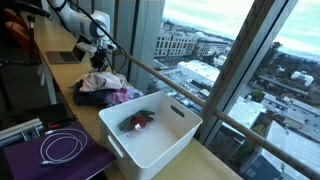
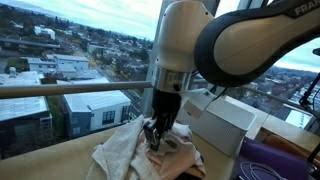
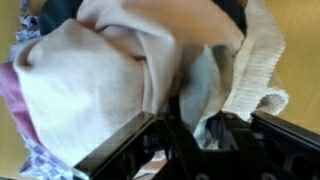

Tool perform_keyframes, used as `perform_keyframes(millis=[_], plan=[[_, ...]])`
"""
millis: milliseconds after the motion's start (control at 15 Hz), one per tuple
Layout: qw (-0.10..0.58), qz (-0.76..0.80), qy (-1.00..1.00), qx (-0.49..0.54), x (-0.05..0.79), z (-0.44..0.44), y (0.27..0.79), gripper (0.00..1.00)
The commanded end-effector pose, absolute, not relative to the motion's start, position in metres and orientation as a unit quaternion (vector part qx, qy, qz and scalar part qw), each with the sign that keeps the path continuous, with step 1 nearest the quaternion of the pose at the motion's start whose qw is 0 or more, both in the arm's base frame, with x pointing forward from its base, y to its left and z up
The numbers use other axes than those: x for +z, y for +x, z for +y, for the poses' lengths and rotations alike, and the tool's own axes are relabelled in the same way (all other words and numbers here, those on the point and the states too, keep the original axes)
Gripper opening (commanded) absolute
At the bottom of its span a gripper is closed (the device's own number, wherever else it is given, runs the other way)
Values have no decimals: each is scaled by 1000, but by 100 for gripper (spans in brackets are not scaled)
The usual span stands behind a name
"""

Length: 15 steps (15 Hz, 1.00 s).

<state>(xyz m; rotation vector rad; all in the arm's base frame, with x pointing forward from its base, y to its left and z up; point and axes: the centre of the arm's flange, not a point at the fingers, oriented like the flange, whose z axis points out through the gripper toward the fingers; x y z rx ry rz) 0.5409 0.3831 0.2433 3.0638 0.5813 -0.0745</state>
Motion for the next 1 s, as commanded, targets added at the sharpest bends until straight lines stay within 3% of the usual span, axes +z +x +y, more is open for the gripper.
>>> perform_keyframes(millis=[0, 333, 600, 933], plan=[[-23, 211, 977, -15, 298, 341, 540, 64], [-62, 258, 964, -10, 402, 289, 549, 99], [-71, 292, 954, -19, 469, 219, 574, 100], [-55, 298, 953, -3, 484, 182, 582, 100]])
